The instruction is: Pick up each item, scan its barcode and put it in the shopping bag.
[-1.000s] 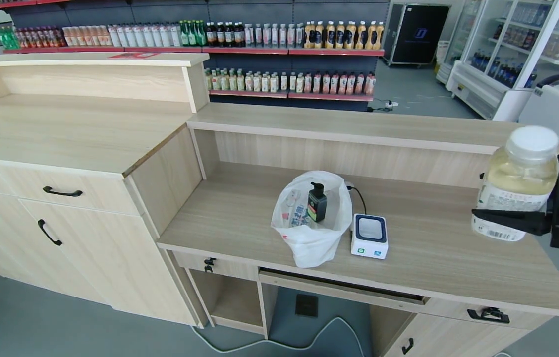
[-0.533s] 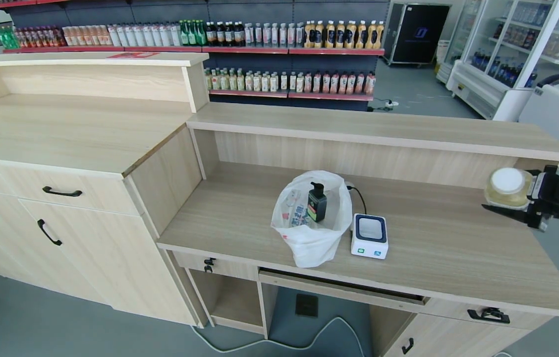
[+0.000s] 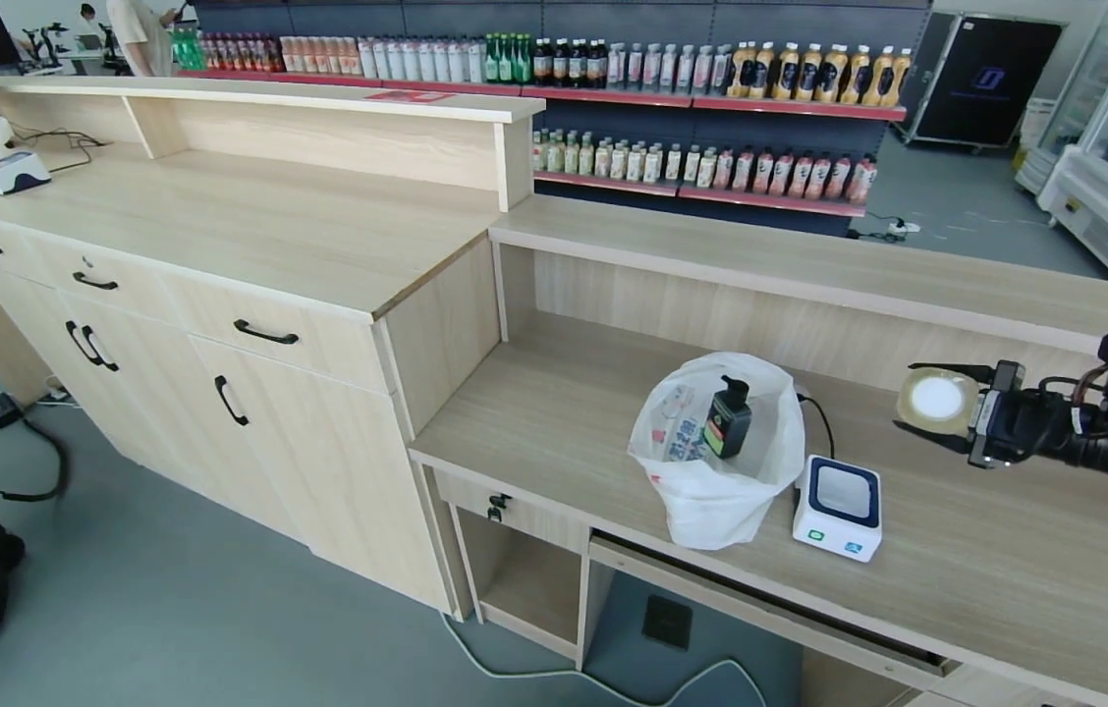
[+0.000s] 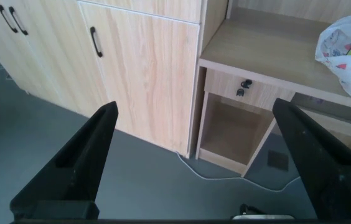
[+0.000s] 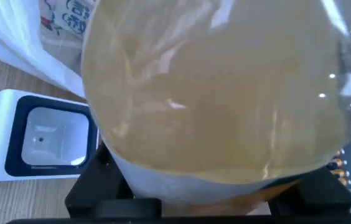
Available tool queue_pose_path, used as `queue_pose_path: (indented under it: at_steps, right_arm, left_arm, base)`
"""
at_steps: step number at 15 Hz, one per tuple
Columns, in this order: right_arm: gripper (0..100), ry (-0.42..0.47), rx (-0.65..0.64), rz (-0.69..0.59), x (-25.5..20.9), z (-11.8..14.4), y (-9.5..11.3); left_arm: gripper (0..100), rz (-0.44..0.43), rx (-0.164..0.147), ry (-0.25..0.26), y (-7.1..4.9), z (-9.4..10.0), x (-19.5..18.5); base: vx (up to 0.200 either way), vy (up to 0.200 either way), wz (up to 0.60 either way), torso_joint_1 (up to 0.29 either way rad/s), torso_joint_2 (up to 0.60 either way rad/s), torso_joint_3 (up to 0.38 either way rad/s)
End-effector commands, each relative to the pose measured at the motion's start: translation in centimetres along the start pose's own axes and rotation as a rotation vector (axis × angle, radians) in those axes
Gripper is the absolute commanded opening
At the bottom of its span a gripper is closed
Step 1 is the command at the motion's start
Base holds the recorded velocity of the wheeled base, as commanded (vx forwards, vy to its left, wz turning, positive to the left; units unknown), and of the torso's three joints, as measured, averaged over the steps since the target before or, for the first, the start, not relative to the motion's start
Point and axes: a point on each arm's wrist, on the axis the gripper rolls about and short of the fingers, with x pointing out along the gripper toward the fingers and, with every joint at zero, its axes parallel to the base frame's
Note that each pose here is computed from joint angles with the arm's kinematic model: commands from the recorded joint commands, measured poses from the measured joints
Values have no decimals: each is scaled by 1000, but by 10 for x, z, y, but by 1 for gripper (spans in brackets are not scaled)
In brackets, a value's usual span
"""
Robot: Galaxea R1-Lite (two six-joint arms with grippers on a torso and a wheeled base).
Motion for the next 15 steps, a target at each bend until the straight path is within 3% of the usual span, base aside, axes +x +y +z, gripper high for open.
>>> queue_pose_path:
  at_steps: [1, 5, 15]
  right_arm:
    - [0, -41, 25, 51, 13, -12, 25]
    - [0, -128, -46, 76, 18, -17, 42]
    - [0, -147, -117, 106, 27, -35, 72]
  left_arm:
    - [100, 0, 0, -1, 0, 0, 0]
    - [100, 0, 0, -1, 0, 0, 0]
    - [100, 0, 0, -1, 0, 0, 0]
  base:
    - [0, 0, 0, 0, 0, 0]
    - [0, 0, 0, 0, 0, 0]
    - [0, 0, 0, 0, 0, 0]
